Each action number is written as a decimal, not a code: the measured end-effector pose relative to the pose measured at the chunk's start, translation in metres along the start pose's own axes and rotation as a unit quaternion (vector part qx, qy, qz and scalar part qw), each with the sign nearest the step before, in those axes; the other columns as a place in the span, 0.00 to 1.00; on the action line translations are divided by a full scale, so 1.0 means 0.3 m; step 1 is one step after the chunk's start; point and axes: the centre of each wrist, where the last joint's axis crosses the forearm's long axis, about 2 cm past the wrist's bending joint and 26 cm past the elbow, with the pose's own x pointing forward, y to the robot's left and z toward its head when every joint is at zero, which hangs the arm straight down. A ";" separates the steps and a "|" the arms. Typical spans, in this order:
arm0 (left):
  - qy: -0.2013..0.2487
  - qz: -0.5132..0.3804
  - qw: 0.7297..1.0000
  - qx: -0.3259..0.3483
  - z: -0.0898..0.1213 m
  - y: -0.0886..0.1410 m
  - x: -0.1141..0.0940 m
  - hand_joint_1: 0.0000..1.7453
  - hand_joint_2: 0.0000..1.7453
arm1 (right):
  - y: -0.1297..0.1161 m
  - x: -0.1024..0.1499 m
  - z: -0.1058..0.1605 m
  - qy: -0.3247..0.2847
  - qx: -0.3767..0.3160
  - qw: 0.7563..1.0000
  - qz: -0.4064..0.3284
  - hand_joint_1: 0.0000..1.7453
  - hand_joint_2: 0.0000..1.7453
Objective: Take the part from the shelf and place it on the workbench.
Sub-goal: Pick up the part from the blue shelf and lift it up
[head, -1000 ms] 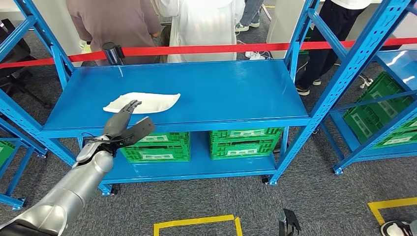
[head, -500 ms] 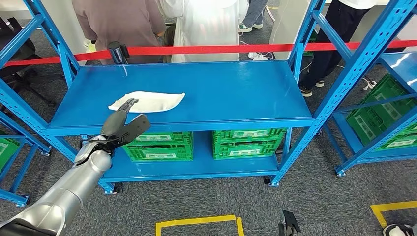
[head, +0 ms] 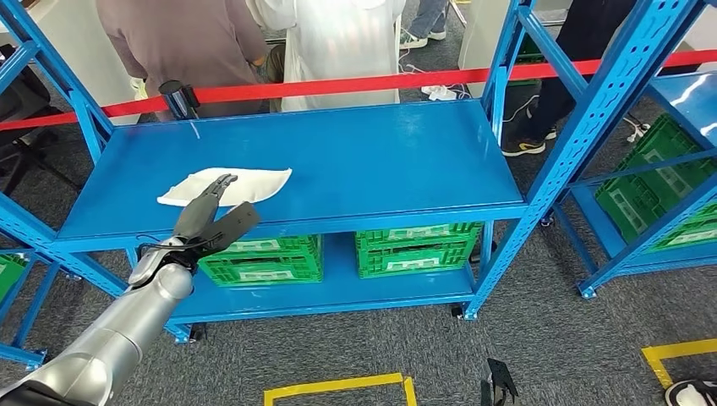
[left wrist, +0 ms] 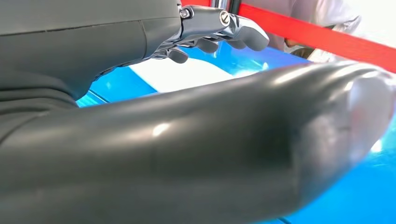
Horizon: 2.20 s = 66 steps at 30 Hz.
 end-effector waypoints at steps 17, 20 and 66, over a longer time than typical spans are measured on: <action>-0.004 -0.005 1.000 -0.003 -0.004 -0.001 0.009 0.00 0.00 | 0.000 0.000 0.000 0.000 0.000 1.000 -0.001 0.00 0.00; -0.005 -0.006 1.000 -0.002 -0.007 0.002 0.011 0.00 0.00 | 0.000 0.002 0.000 -0.001 0.000 1.000 -0.001 0.00 0.00; 0.023 -0.172 0.970 -0.170 0.051 -0.112 -0.020 0.00 0.00 | 0.000 0.007 0.001 0.000 -0.001 1.000 -0.003 0.00 0.00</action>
